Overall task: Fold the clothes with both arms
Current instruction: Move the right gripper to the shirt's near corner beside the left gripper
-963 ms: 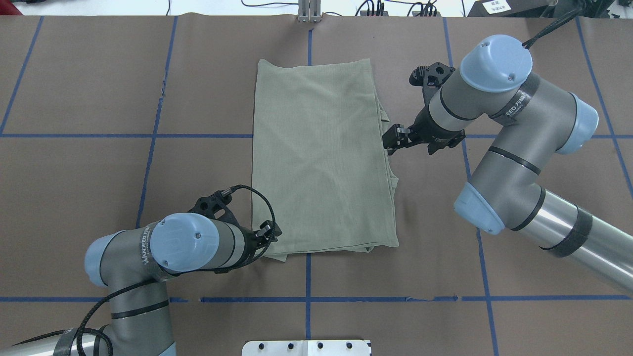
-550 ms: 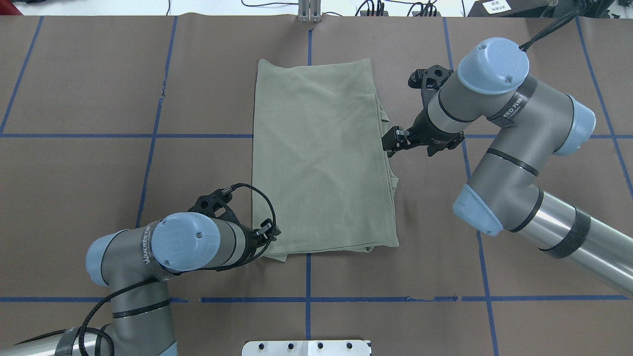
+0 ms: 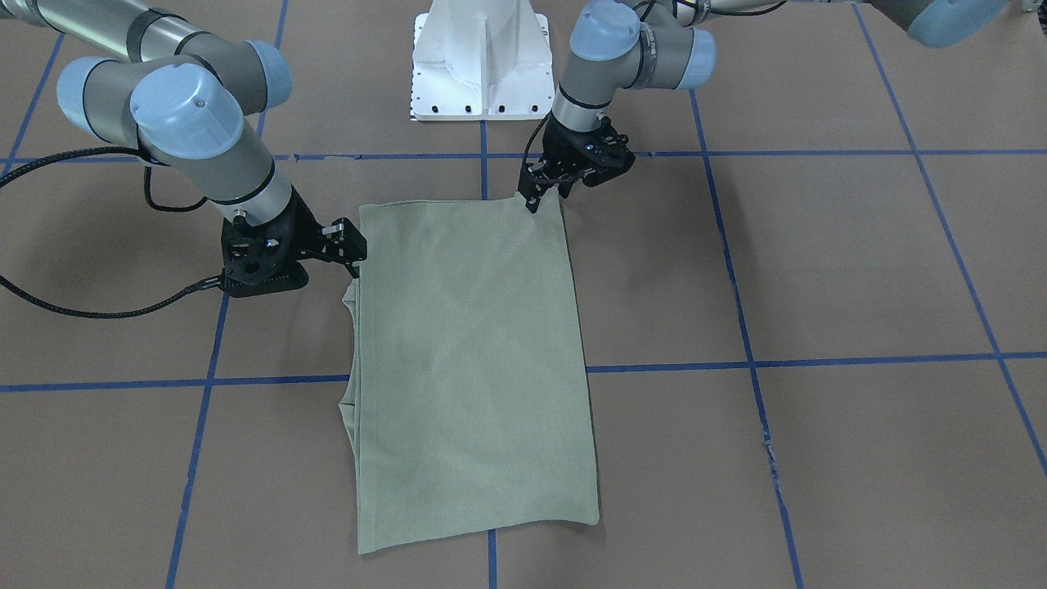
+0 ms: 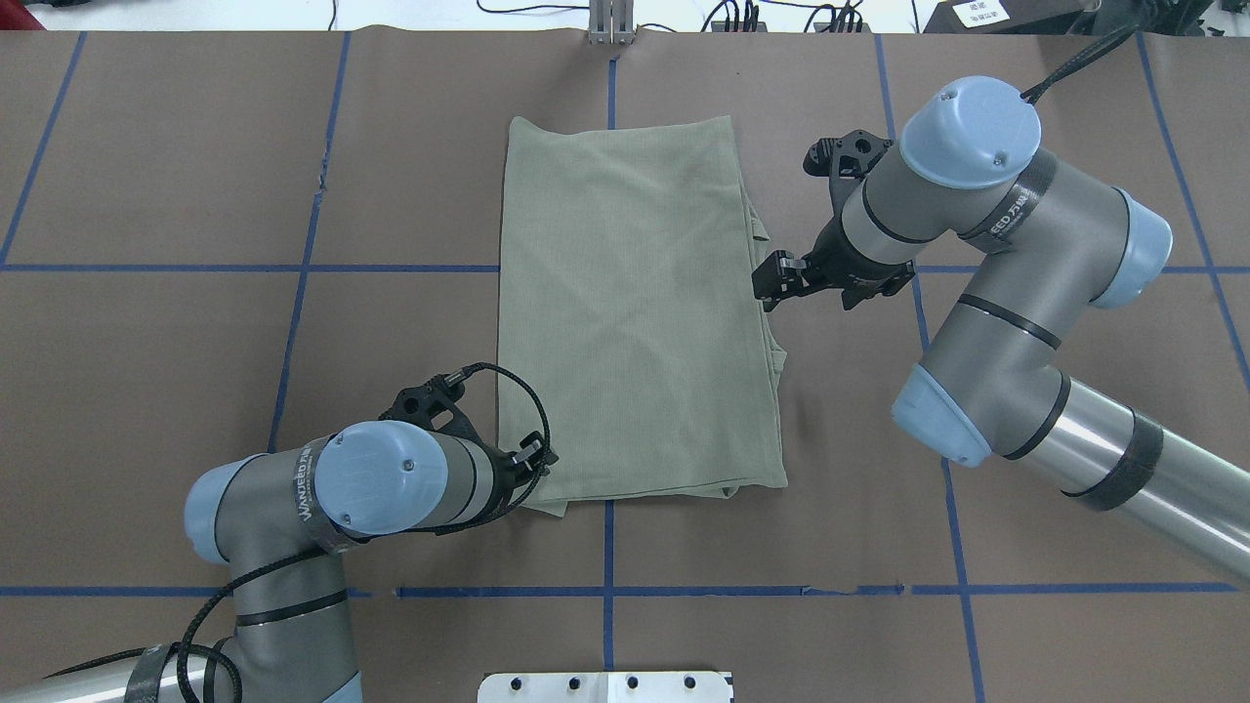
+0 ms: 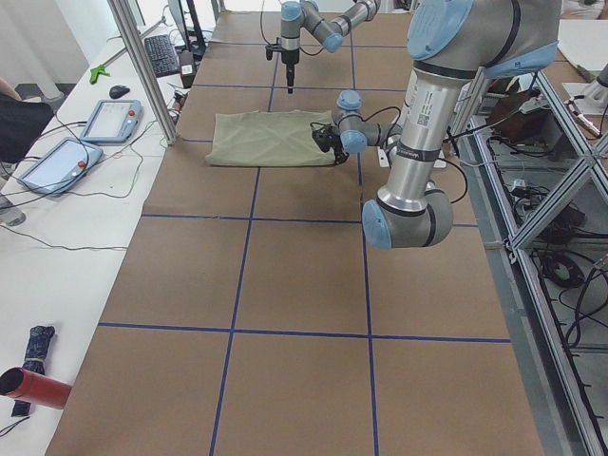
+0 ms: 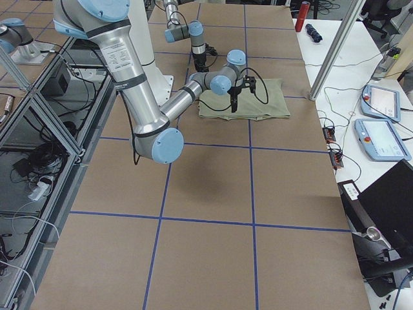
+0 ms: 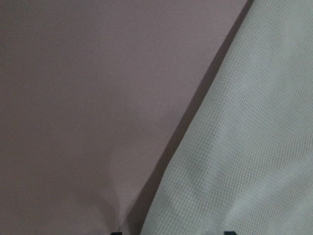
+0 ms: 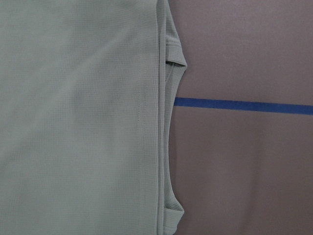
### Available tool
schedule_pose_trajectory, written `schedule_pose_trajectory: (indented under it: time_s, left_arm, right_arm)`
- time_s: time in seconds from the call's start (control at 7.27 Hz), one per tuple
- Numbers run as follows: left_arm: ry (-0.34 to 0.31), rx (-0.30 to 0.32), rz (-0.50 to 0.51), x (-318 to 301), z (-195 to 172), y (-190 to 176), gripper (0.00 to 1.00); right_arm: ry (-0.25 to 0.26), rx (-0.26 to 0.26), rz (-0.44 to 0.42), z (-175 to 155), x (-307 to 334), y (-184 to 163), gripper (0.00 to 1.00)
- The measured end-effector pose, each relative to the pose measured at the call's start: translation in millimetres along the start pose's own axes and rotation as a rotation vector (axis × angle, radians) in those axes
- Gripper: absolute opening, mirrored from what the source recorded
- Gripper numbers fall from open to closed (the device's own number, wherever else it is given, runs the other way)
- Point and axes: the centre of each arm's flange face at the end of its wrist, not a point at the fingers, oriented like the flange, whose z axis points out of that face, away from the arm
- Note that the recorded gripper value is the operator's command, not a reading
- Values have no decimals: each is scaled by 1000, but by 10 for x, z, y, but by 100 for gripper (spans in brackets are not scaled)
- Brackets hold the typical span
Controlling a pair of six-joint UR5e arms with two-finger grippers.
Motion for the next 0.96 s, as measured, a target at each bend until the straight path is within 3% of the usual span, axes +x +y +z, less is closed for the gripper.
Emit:
schedule_pose_trajectory:
  time_s: [0.28, 0.69, 0.83, 0.96]
  left_arm:
    - [1, 1, -2, 18, 1, 2, 37]
    - [4, -2, 0, 19, -22, 9, 15]
    - [5, -3, 2, 15, -31, 16, 0]
    - [6, -4, 5, 14, -37, 27, 0]
  right_arm:
    - [2, -1, 1, 9, 6, -2, 100]
    - [3, 0, 1, 11, 12, 0, 100]
    - [3, -1, 1, 15, 14, 3, 100]
    - [4, -2, 1, 24, 15, 10, 100]
